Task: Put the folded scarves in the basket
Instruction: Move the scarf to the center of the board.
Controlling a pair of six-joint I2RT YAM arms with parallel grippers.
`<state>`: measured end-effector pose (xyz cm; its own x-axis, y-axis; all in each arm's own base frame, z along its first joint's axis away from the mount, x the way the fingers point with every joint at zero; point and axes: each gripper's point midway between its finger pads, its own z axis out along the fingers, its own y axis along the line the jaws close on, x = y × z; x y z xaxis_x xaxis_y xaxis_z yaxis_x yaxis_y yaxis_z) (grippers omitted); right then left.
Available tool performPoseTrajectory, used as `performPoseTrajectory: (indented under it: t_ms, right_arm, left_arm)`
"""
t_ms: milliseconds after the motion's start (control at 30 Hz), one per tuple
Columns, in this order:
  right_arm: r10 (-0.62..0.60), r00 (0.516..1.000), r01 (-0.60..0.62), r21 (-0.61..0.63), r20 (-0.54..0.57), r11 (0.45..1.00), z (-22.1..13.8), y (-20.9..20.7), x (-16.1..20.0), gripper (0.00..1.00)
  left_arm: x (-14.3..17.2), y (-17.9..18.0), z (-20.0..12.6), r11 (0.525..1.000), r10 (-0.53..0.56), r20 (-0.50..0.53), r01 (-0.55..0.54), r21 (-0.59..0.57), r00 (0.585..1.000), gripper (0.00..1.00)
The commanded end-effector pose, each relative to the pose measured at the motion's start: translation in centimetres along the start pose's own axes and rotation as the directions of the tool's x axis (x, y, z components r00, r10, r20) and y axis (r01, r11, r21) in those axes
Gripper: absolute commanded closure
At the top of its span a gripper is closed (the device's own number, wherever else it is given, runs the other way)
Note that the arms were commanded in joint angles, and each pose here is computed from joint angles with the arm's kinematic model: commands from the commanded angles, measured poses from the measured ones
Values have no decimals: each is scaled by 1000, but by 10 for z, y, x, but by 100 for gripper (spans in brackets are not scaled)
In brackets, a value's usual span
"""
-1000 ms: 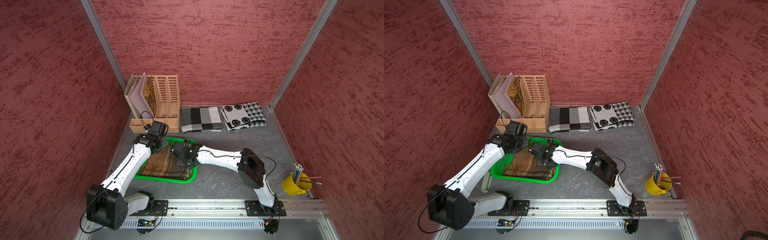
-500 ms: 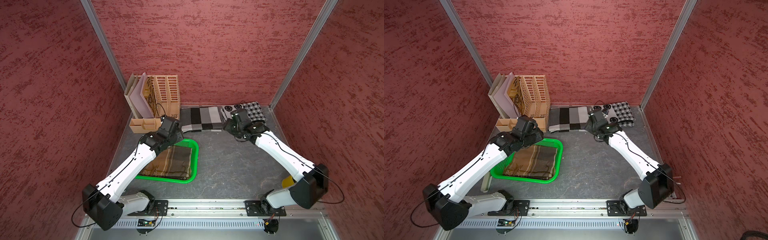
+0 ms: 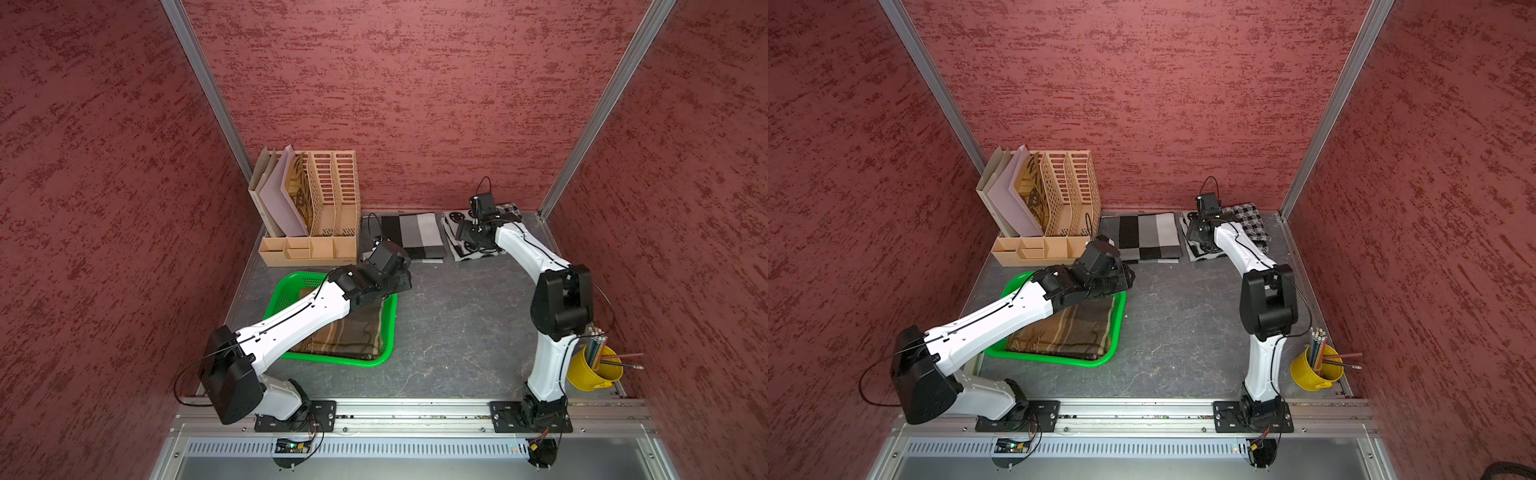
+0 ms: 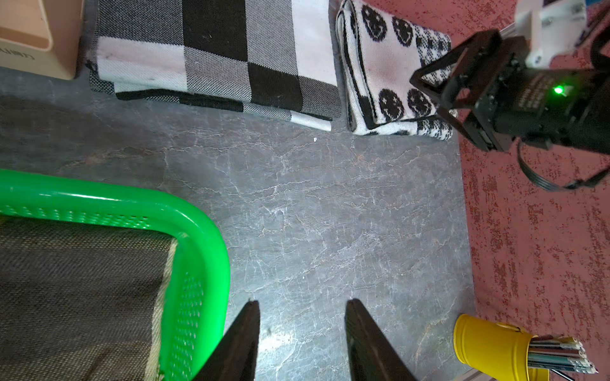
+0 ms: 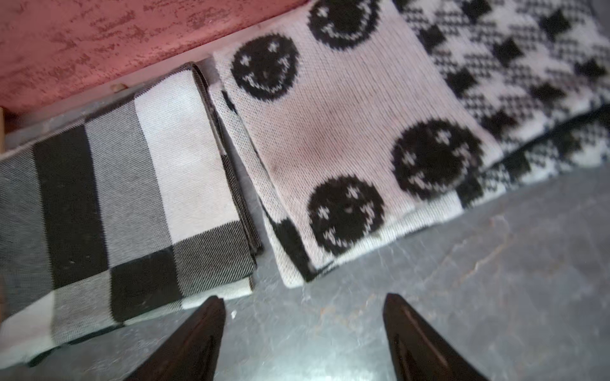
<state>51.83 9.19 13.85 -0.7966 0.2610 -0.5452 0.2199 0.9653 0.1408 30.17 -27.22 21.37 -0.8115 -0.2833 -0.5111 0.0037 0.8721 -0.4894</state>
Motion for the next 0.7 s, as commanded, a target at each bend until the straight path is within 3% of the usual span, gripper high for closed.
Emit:
performPoseTrajectory:
  t_ms: [0, 267, 400, 667]
  right_arm:
    - [-188, 980, 194, 102, -70, 976, 23, -6, 9, 11]
    - [-406, 900, 436, 271, -162, 858, 73, 13, 21, 5]
    - [-406, 886, 463, 399, -223, 791, 88, -9, 28, 7]
    - [-424, 884, 468, 371, -198, 802, 88, -5, 29, 17]
  left_arm:
    - [-9, -8, -5, 1000, -7, 27, 7, 22, 1000, 54]
    - [-8, 5, -9, 1000, -15, 22, 15, 5, 1000, 54]
    - [-9, 9, -12, 1000, -20, 23, 20, -1, 1000, 54]
    - [-12, 11, -17, 1000, -21, 36, 21, 3, 999, 54]
